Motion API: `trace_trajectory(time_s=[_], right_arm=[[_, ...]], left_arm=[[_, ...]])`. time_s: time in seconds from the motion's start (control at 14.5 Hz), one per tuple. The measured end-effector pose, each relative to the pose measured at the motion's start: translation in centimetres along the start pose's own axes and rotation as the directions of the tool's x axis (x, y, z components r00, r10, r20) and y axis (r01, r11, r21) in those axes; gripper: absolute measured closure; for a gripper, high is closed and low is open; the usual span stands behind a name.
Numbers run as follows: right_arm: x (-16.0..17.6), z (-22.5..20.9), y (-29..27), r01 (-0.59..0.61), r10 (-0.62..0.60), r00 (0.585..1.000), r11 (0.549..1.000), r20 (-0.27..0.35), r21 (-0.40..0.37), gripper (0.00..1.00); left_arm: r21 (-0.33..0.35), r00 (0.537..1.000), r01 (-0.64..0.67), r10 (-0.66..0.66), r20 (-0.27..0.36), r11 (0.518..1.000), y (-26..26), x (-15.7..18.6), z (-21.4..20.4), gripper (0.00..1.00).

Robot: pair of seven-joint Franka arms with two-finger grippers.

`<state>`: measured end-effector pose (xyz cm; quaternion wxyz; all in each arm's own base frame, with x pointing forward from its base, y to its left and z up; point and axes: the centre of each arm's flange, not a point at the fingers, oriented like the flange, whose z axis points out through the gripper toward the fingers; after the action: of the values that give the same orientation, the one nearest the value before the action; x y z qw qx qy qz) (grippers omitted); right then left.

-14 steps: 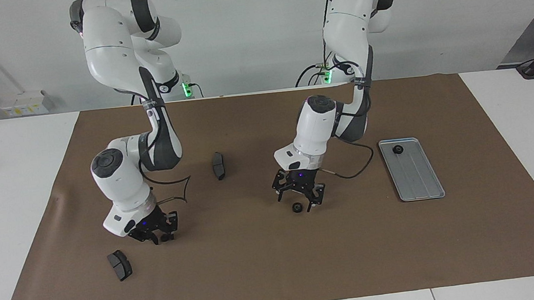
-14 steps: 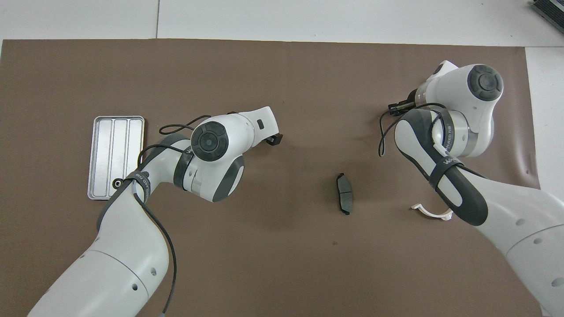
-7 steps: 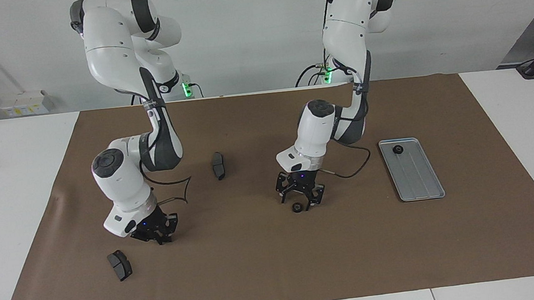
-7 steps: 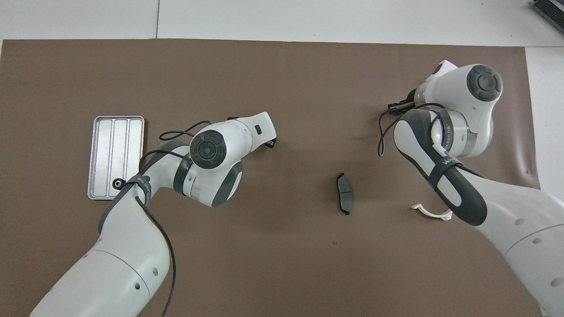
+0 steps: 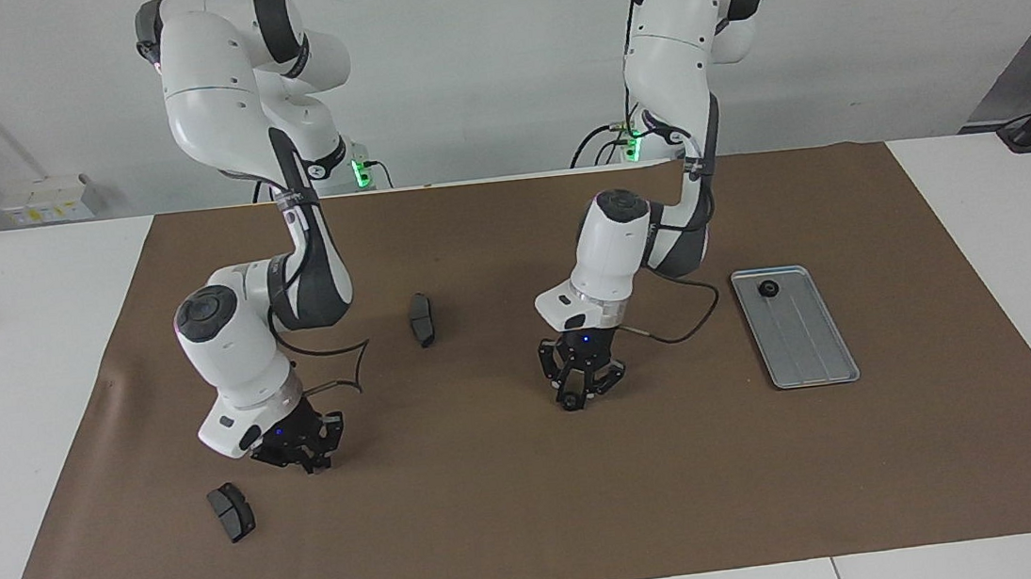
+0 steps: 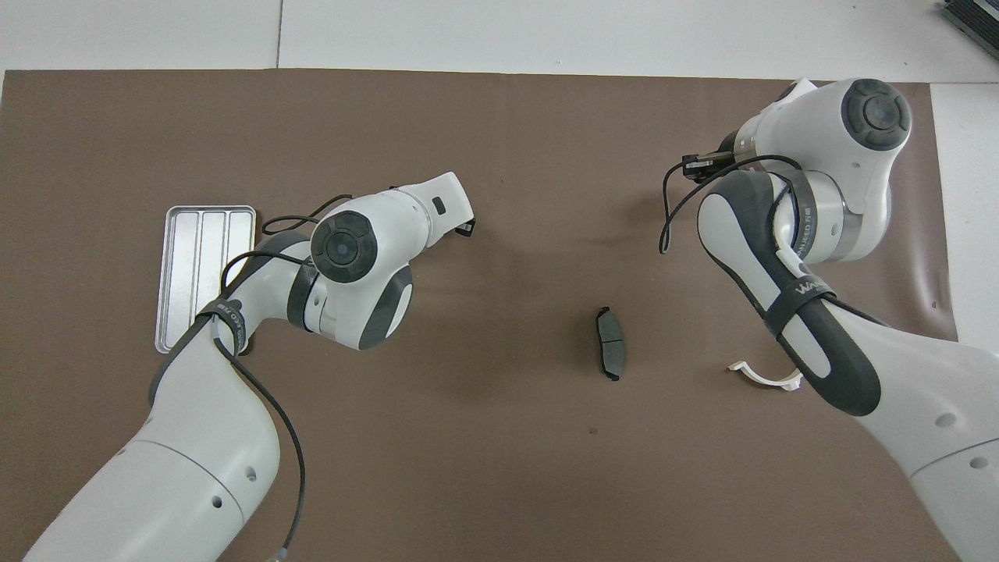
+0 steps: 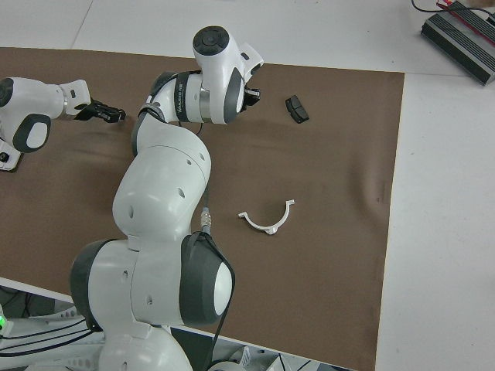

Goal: Pick bearing gear from pile to tray

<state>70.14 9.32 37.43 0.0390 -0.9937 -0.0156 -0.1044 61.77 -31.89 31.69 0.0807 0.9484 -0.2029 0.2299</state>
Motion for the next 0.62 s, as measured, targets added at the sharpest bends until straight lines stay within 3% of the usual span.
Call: trace_trajectory(time_s=[0.28,0.48,0.62], right_arm=[[-2.0,-2.0,-12.5,-0.105,0.105,0.994,0.993,-0.002,0.045,0.77],[-5.3,-0.4,-21.6,-0.176,0.175,0.984,0.983,0.024,0.058,0.77],[-7.2,1.6,-26.9,-0.201,0.202,0.979,0.978,-0.005,0.06,0.77]], left_arm=[[0.037,0.997,0.057,-0.059,0.045,0.998,-4.6,1.1,-5.8,0.66],[0.082,0.993,0.073,-0.08,0.085,0.994,-10.4,-1.2,-10.4,0.66],[0.117,0.99,0.058,-0.072,0.12,0.991,-16.5,-3.4,-12.2,0.66]])
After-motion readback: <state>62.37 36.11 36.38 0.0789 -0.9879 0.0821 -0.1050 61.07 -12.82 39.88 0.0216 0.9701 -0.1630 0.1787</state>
